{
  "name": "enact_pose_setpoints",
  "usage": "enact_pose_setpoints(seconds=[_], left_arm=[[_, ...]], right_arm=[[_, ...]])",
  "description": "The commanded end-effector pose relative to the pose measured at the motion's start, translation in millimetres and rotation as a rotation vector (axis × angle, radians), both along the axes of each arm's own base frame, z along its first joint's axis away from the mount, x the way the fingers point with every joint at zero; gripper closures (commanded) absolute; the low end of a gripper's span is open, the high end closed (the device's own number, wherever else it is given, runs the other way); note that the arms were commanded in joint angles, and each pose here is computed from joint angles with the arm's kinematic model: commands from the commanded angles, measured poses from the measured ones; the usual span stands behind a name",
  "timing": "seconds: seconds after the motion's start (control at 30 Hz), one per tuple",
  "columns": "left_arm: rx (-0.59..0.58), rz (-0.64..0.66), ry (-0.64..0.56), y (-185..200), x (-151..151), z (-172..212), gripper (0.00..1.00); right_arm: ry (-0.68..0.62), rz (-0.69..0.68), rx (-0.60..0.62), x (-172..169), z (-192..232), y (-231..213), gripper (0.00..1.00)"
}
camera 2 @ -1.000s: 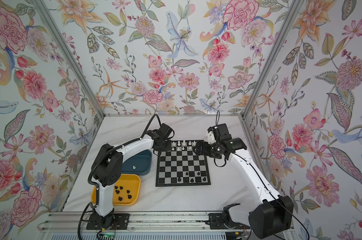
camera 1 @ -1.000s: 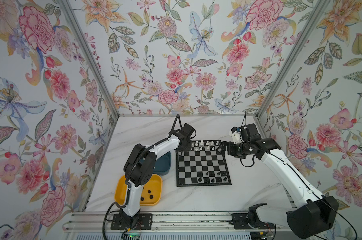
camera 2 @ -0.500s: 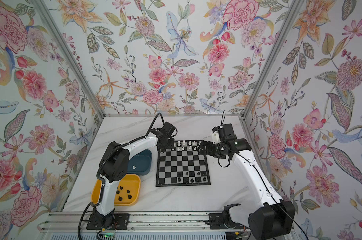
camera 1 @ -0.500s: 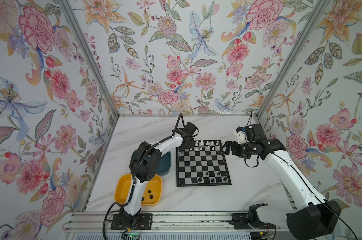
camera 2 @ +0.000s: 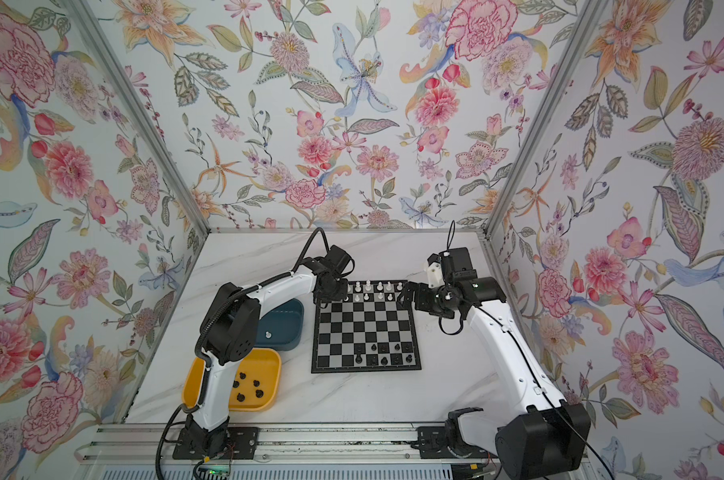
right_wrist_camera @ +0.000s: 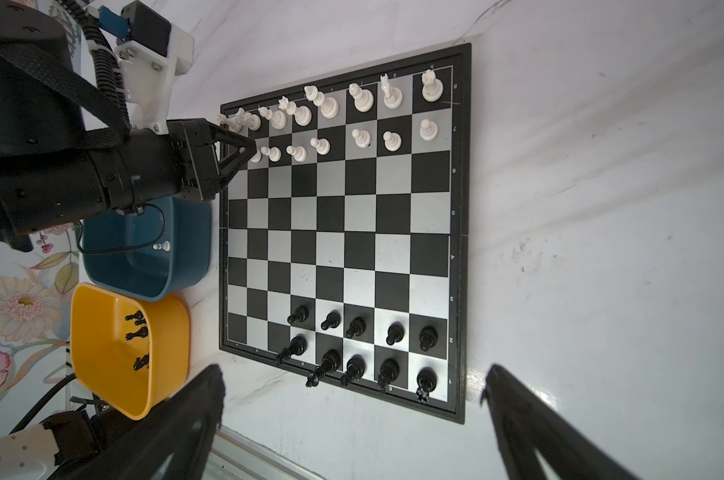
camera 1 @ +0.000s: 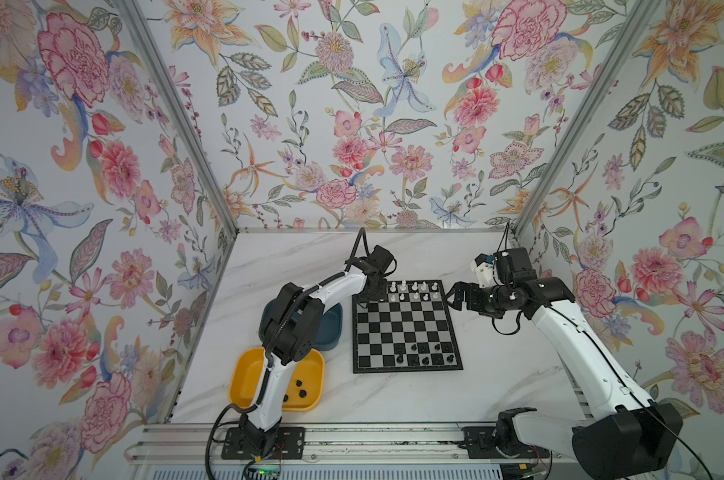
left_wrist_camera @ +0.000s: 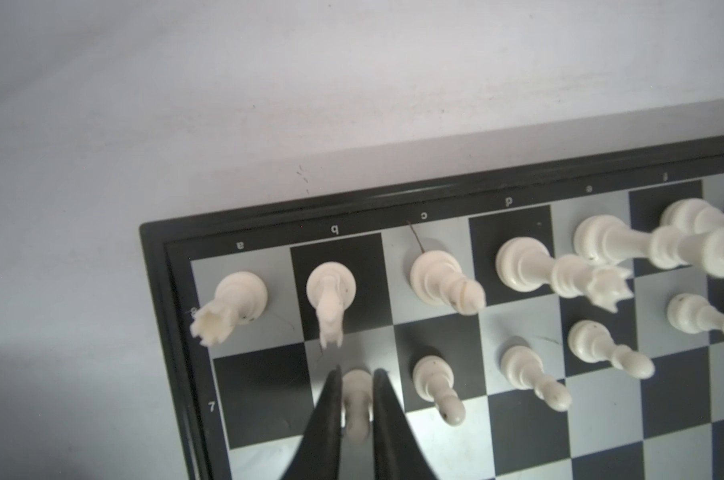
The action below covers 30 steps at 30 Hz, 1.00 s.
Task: Set up the chess pieces on the board
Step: 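Lower the pawn onto the second-row square and open the left gripper, then move the open left gripper back over the last pawn in the teal tub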
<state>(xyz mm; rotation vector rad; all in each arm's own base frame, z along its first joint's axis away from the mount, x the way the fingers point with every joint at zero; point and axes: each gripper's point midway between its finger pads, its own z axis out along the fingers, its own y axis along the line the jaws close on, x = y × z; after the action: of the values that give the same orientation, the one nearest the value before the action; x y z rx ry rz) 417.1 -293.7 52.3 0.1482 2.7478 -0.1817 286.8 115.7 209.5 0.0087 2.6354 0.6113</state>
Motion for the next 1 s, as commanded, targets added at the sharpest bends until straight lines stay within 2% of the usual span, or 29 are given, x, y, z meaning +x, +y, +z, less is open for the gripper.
enact_pose_setpoints(seconds=[0.0,0.07,0.27,0.53,0.67,0.8,0.97], left_arm=[[0.021,-0.012,0.006,-1,-2,2,0.68],[0.022,-0.011,0.0,0,0,4,0.63],[0.016,-0.008,-0.031,-3,7,20,0.61],[0.03,0.026,-0.123,13,15,77,0.61],[0.062,0.074,-0.149,41,6,101,0.6],[0.103,0.15,-0.151,84,-15,112,0.59],[0.151,0.24,-0.082,146,-58,95,0.58]], right_arm=[[0.034,0.013,-0.003,-5,-9,-1,0.01],[0.034,0.012,-0.004,-4,-10,-1,0.01],[0.032,0.007,-0.004,-4,-8,-2,0.01],[0.027,0.009,0.012,1,-6,1,0.01],[0.021,0.015,0.034,7,-5,7,0.01],[0.016,0.039,0.04,13,-6,17,0.01],[0.013,0.091,0.027,18,-9,38,0.01]])
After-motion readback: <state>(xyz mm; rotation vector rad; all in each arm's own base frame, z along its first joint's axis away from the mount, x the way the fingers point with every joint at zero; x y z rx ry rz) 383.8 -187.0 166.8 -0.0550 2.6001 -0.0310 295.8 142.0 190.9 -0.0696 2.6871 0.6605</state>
